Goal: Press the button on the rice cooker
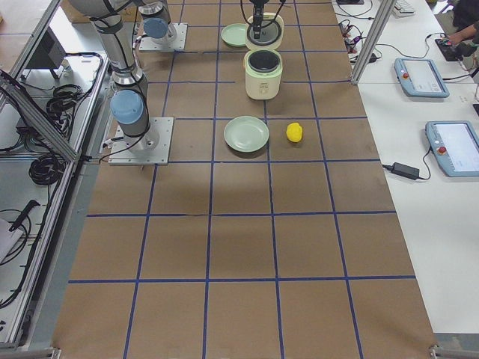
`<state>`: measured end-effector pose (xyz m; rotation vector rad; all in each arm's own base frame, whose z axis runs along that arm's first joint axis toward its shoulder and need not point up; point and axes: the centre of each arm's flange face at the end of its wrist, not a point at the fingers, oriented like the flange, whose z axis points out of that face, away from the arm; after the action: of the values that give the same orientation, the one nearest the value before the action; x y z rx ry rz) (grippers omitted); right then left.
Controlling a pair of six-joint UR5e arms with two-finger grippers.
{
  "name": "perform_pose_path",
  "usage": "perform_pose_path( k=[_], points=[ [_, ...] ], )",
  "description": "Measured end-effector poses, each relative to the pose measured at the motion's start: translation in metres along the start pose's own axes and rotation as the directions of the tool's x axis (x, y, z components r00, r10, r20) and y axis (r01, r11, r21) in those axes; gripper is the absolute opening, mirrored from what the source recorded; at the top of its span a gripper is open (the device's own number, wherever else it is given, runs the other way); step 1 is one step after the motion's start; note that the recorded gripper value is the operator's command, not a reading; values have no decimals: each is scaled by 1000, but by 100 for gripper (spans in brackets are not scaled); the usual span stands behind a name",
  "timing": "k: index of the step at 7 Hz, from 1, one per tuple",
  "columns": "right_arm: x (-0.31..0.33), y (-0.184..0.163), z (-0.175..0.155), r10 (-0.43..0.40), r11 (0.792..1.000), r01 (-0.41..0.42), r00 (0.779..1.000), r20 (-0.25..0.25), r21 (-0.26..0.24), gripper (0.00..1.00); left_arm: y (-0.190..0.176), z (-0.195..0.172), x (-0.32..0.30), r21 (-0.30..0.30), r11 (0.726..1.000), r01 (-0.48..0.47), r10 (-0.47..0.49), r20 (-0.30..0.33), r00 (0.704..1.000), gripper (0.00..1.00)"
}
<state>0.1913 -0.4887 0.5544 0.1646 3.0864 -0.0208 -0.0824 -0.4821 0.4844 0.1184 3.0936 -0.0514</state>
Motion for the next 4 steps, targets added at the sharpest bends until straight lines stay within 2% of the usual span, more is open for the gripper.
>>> perform_pose_path(
  k=[4],
  points=[
    [7,-5,7,-2,1000,2,1000,4,-23,100,0,0,0,0,1000,0,0,0,1000,100]
  ],
)
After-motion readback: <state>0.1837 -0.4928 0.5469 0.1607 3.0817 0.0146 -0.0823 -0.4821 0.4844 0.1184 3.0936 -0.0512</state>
